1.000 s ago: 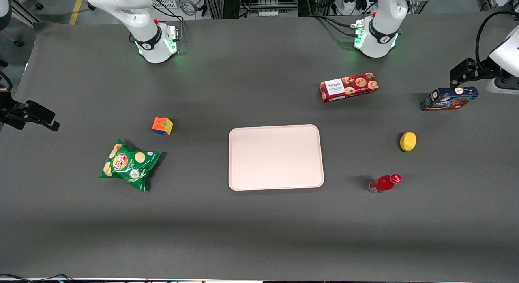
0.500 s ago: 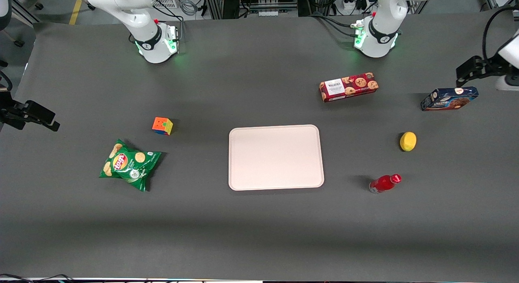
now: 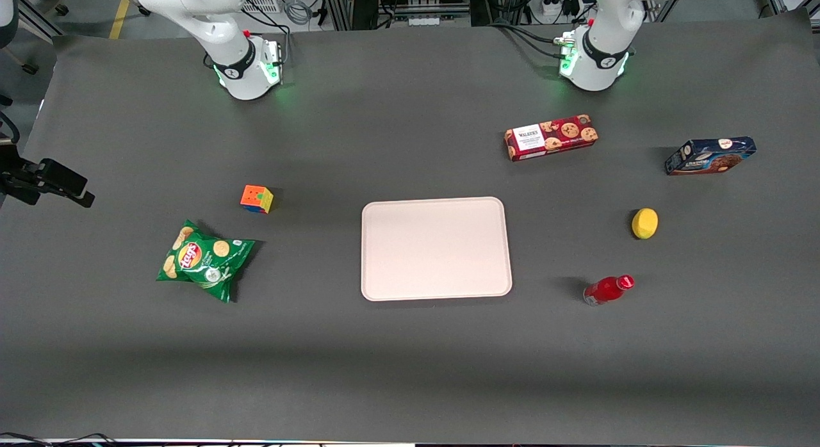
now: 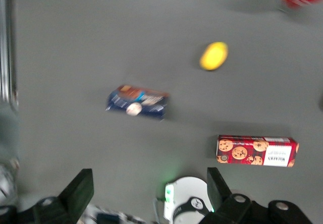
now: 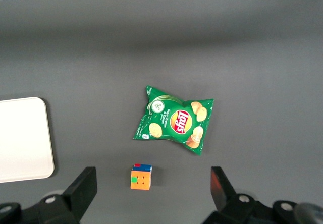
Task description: Place cookie box on tray
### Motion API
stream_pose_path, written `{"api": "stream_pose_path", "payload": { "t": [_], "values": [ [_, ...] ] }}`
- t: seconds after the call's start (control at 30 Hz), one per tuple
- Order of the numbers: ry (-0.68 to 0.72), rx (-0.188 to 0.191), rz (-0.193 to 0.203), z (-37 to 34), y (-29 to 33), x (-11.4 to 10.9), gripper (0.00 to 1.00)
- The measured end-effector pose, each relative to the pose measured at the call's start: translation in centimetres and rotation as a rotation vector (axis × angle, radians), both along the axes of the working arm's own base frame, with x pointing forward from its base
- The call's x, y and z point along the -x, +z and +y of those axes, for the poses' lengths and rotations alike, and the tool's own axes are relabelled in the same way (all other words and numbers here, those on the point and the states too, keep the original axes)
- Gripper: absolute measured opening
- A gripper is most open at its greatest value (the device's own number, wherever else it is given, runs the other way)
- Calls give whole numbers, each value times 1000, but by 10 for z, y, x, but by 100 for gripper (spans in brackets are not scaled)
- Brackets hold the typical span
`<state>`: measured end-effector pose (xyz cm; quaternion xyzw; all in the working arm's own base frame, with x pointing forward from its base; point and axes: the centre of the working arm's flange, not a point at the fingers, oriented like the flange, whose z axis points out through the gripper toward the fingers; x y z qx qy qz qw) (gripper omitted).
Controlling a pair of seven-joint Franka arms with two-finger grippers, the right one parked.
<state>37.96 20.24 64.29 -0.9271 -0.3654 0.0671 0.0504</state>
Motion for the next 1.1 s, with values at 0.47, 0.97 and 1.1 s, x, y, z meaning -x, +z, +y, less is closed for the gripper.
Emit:
{"api": "stream_pose_path", "payload": {
  "t": [0.47, 0.97, 1.1],
  "values": [
    [209, -8, -177, -16, -230, 5, 100],
    [293, 10, -277, 36, -331, 77, 100],
    [292, 5, -313, 45, -345, 87, 100]
  ]
}}
